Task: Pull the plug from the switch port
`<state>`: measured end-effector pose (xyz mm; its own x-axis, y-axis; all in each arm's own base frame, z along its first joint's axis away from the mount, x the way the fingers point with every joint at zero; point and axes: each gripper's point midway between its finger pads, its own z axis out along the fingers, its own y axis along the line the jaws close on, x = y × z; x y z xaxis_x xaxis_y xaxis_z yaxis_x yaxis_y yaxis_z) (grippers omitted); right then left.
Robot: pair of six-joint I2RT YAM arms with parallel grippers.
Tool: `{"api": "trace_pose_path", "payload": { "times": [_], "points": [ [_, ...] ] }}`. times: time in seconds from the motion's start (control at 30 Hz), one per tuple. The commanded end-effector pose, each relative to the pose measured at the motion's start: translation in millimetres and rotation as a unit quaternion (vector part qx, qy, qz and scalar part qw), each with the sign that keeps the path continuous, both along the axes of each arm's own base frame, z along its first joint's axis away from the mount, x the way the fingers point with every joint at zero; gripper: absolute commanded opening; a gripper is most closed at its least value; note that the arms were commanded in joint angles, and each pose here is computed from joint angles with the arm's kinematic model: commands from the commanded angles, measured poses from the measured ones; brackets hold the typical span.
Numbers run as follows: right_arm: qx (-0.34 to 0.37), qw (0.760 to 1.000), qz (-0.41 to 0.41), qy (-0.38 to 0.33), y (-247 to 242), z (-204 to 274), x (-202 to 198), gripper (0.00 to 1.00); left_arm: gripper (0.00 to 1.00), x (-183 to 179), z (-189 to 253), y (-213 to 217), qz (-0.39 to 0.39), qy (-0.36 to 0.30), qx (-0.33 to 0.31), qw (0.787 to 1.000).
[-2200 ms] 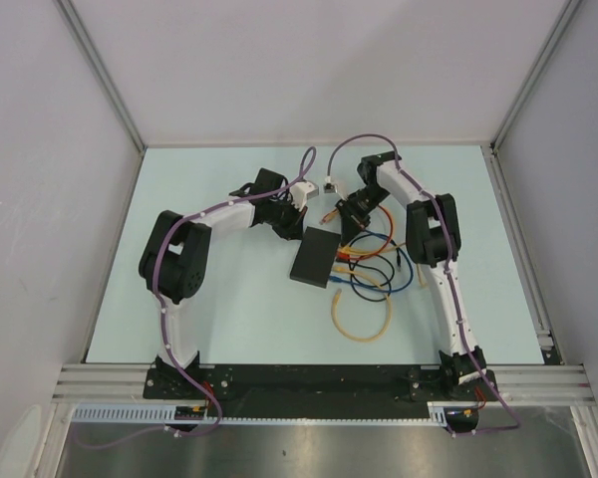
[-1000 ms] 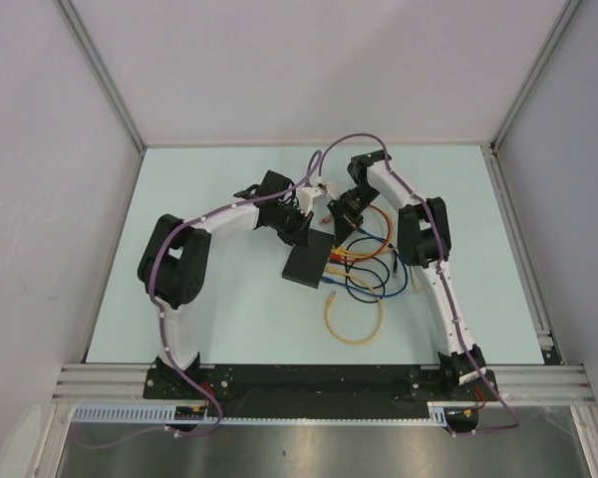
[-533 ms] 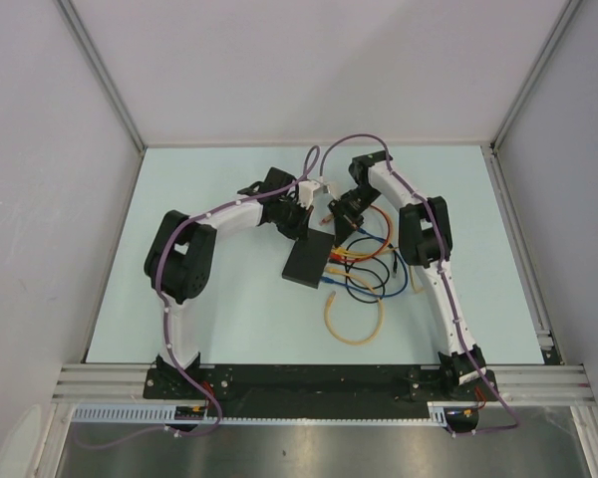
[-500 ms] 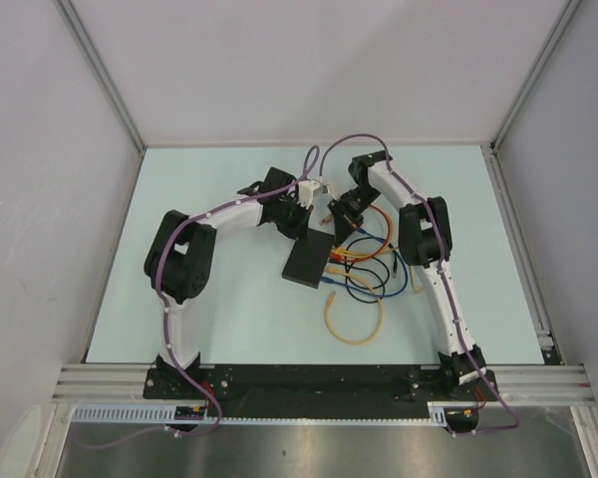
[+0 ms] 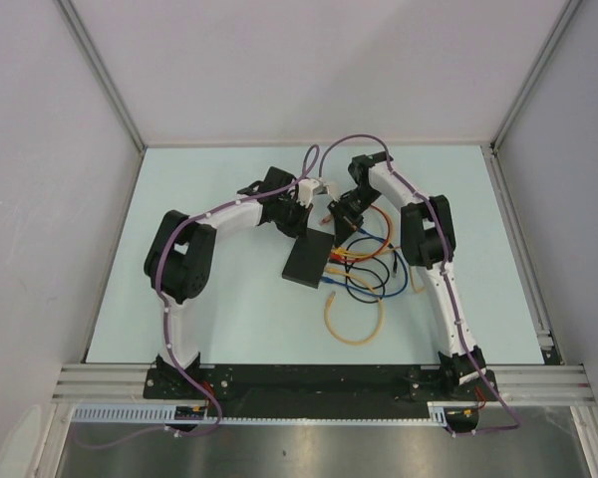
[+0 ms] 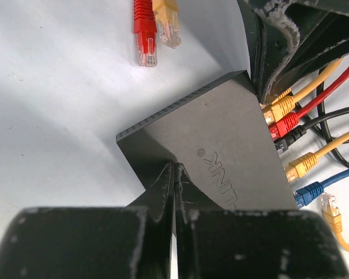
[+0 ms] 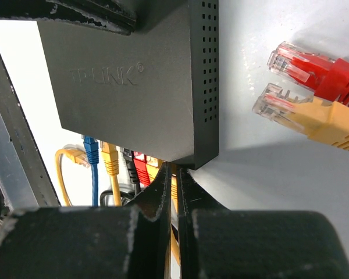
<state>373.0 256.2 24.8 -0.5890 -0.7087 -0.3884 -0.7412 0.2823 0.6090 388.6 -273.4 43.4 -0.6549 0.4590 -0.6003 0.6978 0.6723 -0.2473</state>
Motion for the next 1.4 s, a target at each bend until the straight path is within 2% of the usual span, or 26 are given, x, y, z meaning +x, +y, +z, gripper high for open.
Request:
{"api": "trace_pose_path", "payload": {
  "times": [0.0,0.17,0.3,0.33,0.43,0.8,1.07,1.2,1.27,1.37],
  "points": [
    [-0.092,0.995,0.015,0.033,-30.0,-33.1,-12.3,0.0,0.0,-13.7,-40.2,28.8,0.016,0.044,0.069,0.996],
    [-0.095,0.995,-0.022,0.004,-33.6,-34.2,22.9,0.0,0.0,-14.3,-35.6,25.9,0.006,0.041,0.061,0.997],
    [-0.095,0.995,-0.014,0.017,-38.2,-35.0,12.2,0.0,0.0,-22.5,-12.9,13.3,-0.036,0.024,0.014,0.999],
    [-0.096,0.995,-0.013,0.023,-38.5,-35.9,7.8,0.0,0.0,-17.3,7.0,7.1,-0.042,-0.008,-0.009,0.999],
    [-0.099,0.994,-0.011,0.033,-39.8,-37.7,-2.1,0.0,0.0,-25.3,19.5,3.4,-0.052,-0.028,-0.037,0.998],
    [-0.095,0.995,-0.026,0.032,-39.1,-33.7,2.6,0.0,0.0,-43.0,-5.1,5.4,-0.069,0.027,-0.012,0.997],
    [-0.094,0.995,-0.021,0.018,-54.5,-15.1,2.4,0.0,0.0,-42.5,-8.9,4.5,-0.072,0.022,-0.007,0.997],
    [-0.054,0.997,-0.048,0.03,-45.0,-3.5,8.6,0.31,0.0,-42.0,-8.4,3.7,-0.074,0.021,-0.008,0.997],
    [-0.047,0.997,-0.05,0.036,-42.1,-4.5,9.3,0.36,0.0,-42.0,-7.7,3.5,-0.075,0.02,-0.009,0.997],
    [-0.048,0.997,-0.049,0.042,-42.1,-3.9,8.8,0.36,0.0,-42.6,-4.9,3.8,-0.077,0.017,-0.009,0.997]
  ]
}}
